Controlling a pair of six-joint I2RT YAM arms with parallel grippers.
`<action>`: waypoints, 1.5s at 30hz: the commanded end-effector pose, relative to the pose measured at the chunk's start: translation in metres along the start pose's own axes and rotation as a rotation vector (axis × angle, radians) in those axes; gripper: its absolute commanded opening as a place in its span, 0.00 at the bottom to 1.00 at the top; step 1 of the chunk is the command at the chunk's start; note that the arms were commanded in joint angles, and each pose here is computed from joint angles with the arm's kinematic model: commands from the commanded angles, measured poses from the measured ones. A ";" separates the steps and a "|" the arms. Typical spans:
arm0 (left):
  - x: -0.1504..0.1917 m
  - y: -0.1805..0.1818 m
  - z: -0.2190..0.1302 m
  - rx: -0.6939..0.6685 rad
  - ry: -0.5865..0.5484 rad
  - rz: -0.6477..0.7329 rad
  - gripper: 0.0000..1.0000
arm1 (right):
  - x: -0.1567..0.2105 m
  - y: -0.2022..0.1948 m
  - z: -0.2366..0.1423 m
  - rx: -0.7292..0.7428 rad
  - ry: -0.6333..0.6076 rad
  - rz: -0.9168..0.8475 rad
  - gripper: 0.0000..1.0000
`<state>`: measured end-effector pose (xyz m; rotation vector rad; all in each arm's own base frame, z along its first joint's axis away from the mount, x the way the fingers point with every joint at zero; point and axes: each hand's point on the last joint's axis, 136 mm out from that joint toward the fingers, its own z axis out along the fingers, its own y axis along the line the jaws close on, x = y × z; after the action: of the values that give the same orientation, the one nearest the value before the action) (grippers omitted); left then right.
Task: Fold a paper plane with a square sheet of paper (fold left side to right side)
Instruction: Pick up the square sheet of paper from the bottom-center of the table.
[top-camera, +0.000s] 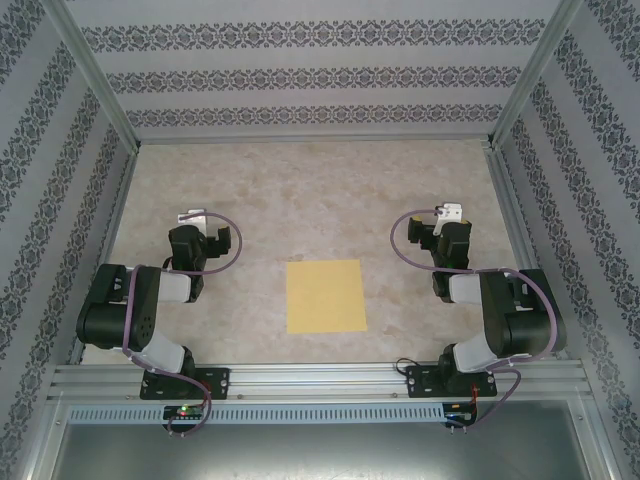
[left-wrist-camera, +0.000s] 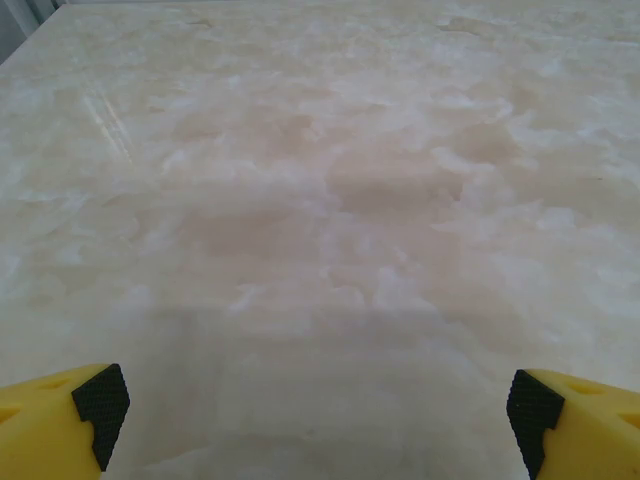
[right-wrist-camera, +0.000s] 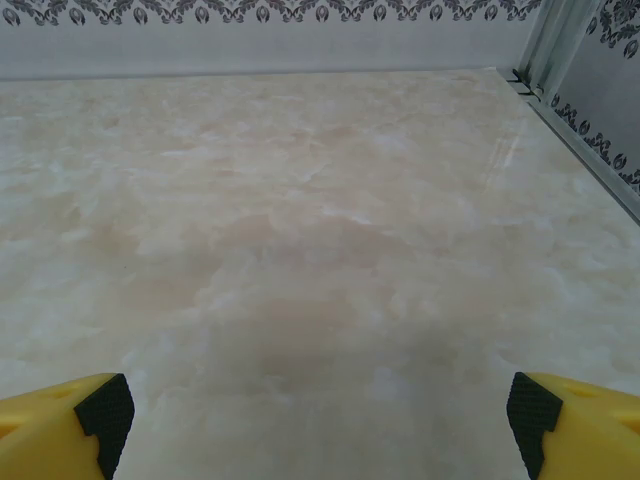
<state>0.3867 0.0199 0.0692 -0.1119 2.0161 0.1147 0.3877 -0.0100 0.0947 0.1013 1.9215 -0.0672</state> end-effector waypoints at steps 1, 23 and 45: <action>-0.017 -0.001 0.002 0.003 -0.058 0.003 1.00 | -0.013 0.003 0.003 -0.005 -0.041 -0.005 0.98; -0.017 -0.001 0.002 0.005 -0.060 0.002 1.00 | -0.013 0.003 0.003 -0.018 -0.040 0.003 0.98; -0.038 0.007 -0.019 -0.036 -0.067 -0.015 1.00 | -0.031 -0.012 -0.013 0.063 -0.017 0.038 0.98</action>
<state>0.3840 0.0217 0.0802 -0.1198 2.0035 0.1252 0.3835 -0.0127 0.0997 0.1158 1.9312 -0.0796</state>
